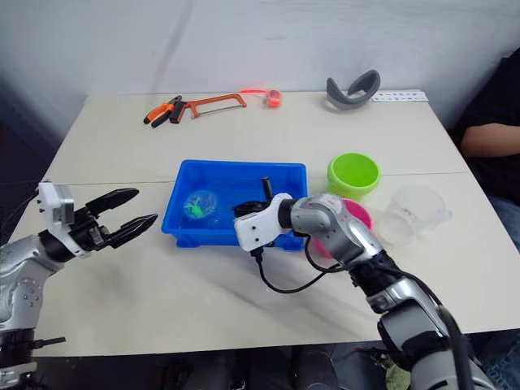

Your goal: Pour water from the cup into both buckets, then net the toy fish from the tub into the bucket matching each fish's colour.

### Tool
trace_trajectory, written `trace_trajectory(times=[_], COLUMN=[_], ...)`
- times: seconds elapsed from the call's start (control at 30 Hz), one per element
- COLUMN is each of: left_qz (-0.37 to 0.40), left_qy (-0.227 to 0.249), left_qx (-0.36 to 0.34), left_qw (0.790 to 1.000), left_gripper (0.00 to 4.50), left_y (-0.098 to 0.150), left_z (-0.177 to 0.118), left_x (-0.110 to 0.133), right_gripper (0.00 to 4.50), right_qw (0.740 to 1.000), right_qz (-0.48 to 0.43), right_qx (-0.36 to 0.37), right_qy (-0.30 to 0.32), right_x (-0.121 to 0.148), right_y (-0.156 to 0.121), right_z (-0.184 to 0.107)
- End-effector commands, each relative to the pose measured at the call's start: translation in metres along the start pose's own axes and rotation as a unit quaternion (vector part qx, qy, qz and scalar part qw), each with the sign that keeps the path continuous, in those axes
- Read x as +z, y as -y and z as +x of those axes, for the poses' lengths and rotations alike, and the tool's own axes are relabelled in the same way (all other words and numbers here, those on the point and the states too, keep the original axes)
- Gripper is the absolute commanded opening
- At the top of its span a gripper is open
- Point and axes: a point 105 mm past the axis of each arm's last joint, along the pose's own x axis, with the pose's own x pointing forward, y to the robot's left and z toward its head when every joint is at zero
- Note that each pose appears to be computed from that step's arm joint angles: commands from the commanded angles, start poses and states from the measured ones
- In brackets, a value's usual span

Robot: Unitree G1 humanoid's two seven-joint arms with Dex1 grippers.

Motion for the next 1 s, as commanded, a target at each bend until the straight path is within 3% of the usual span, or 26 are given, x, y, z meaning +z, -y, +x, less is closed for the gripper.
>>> trace_trajectory(times=[0.03, 0.37, 0.67, 0.83, 1.0], left_qz=[0.017, 0.012, 0.000, -0.008, -0.015], left_qy=[0.014, 0.041, 0.059, 0.069, 0.081], left_qx=[-0.016, -0.062, -0.088, -0.097, -0.098], left_qw=[1.000, 0.997, 0.994, 0.993, 0.992], left_gripper=[4.41, 4.41, 4.41, 4.41, 4.41], left_y=[0.000, 0.004, 0.012, 0.017, 0.021], left_z=[0.007, 0.039, 0.057, 0.065, 0.072], left_x=[0.007, 0.008, 0.004, 0.001, 0.000], right_gripper=[0.00, 0.00, 0.00, 0.00, 0.00], right_qw=[0.999, 0.990, 0.960, 0.932, 0.890], right_qz=[-0.008, 0.004, 0.010, -0.066, -0.244], right_qx=[-0.044, -0.104, -0.126, -0.093, -0.002], right_qy=[0.004, -0.100, -0.252, -0.344, -0.384], right_x=[0.006, -0.023, -0.070, -0.099, -0.115], right_y=[0.019, 0.032, 0.033, 0.029, 0.021], right_z=[-0.025, -0.116, -0.201, -0.226, -0.232])
